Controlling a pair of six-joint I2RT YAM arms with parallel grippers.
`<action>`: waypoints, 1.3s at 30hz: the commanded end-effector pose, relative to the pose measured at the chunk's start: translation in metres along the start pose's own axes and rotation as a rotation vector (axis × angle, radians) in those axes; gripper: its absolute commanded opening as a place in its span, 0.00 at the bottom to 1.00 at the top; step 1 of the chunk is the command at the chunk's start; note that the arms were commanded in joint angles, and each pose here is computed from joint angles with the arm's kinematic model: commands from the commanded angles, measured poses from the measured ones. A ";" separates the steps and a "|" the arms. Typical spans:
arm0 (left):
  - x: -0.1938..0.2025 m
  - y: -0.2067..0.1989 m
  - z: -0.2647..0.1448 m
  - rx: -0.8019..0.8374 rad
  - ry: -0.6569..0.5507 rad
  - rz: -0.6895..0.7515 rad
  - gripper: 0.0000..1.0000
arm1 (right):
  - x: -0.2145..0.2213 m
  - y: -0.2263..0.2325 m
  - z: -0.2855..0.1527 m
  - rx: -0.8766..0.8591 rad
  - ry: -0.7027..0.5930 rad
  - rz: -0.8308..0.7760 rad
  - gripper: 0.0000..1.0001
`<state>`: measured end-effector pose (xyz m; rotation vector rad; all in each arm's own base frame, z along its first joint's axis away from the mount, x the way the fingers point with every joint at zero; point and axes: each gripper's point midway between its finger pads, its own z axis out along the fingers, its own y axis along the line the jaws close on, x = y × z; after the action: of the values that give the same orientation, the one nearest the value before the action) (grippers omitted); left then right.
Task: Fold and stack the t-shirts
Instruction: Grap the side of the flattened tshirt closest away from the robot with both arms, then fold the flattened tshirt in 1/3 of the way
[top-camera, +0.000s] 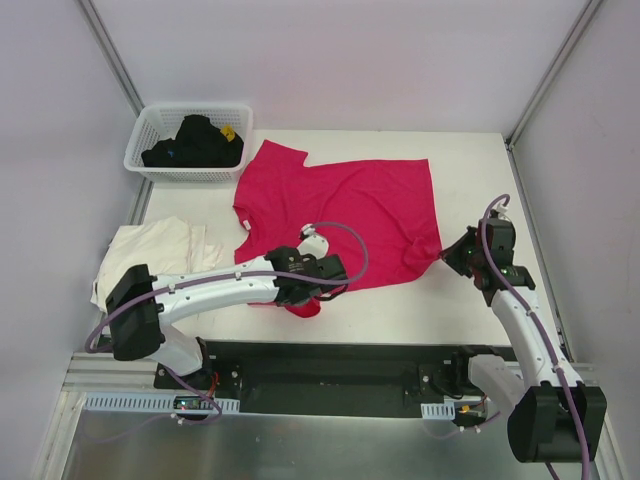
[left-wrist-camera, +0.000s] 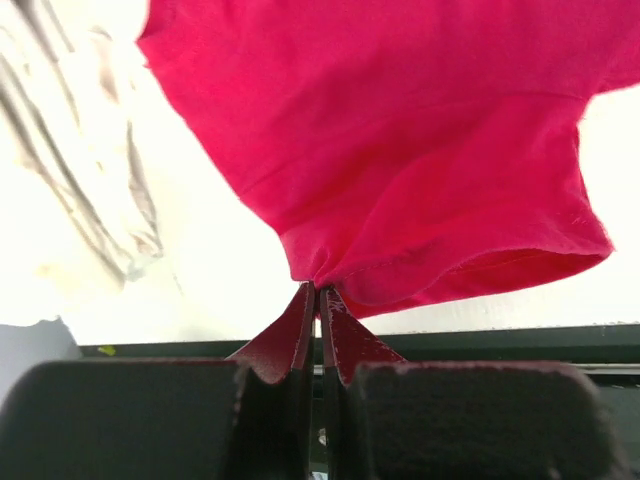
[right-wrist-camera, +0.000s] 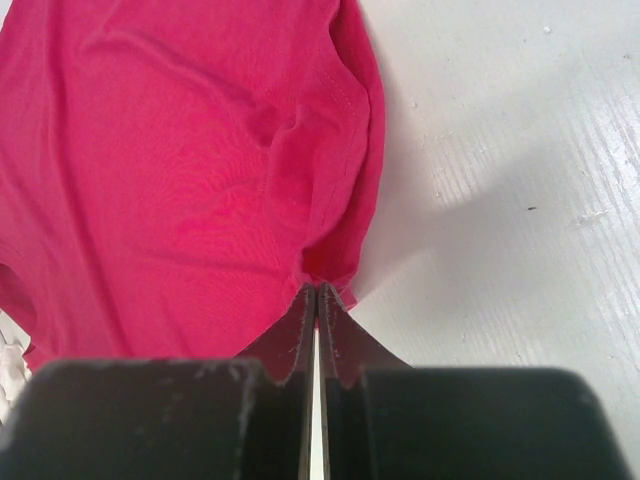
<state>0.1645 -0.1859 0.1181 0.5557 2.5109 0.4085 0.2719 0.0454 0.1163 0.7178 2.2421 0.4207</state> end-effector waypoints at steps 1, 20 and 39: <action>-0.019 0.038 -0.016 -0.109 -0.055 0.016 0.00 | -0.005 -0.006 -0.005 0.018 -0.032 -0.006 0.01; -0.062 0.144 -0.048 -0.332 -0.184 -0.145 0.00 | -0.006 -0.019 -0.007 0.096 -0.023 -0.034 0.01; -0.090 0.175 -0.034 -0.395 -0.237 -0.181 0.00 | -0.022 -0.015 0.002 0.112 -0.054 -0.036 0.01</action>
<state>0.2513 -0.0878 0.2368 0.2412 2.2164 0.7073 0.2581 0.0279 0.0952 0.7468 2.3270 0.2691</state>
